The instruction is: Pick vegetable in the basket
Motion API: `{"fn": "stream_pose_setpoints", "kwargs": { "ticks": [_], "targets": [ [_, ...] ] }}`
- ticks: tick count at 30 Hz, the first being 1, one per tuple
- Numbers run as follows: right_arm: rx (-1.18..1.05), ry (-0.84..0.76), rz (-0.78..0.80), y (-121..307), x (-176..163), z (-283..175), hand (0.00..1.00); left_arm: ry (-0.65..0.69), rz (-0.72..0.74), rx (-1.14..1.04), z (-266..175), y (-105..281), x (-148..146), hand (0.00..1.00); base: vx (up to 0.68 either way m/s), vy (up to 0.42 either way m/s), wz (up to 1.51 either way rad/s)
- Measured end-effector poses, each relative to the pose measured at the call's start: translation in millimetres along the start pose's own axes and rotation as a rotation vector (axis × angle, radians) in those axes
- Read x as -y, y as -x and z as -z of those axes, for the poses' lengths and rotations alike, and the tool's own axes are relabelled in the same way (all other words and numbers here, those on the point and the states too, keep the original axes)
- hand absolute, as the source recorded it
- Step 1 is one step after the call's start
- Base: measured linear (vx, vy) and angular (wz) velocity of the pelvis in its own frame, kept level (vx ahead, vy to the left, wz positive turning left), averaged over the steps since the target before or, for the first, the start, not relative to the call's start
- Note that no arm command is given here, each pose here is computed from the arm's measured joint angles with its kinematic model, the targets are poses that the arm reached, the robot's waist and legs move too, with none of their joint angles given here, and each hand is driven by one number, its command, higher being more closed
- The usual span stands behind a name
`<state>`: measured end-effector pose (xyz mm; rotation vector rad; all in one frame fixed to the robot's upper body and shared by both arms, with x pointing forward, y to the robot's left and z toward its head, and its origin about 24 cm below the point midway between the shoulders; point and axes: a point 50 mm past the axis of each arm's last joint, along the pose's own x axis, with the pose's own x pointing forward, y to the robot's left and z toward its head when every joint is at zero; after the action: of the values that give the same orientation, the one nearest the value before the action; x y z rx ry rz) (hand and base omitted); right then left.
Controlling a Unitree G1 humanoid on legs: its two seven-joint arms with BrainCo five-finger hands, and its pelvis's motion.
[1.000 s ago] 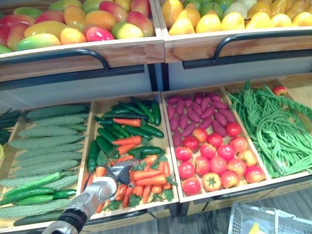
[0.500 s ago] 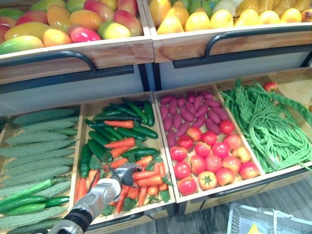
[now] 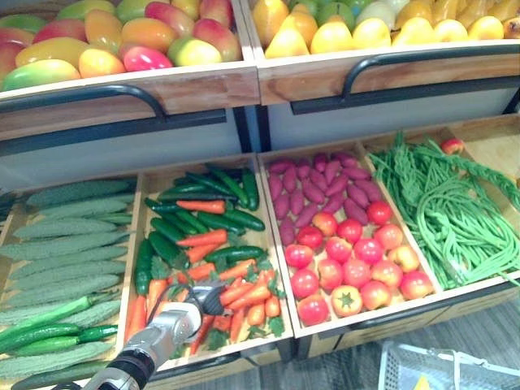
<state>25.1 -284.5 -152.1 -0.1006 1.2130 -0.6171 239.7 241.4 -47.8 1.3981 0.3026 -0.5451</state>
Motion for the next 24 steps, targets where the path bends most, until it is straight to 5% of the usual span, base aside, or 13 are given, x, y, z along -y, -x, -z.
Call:
{"fn": "stream_pose_setpoints", "kwargs": {
  "ticks": [6, 14, 24],
  "targets": [
    [0.003, 0.016, -0.009, 0, -3, 0, 1.0, -0.001, -0.04, -0.01, 2, -2, -7, 1.0, 0.0, 0.0, 0.0],
    [0.0, 0.015, -0.011, 1, -4, 0, 1.0, 0.019, -0.259, -0.059, 12, -11, -65, 1.0, 0.0, 0.0, 0.0],
    [0.0, 0.004, 0.014, 0, -2, 0, 1.0, -0.005, -0.381, -0.025, 12, -4, -95, 1.0, 0.0, 0.0, 0.0]
  ]
}}
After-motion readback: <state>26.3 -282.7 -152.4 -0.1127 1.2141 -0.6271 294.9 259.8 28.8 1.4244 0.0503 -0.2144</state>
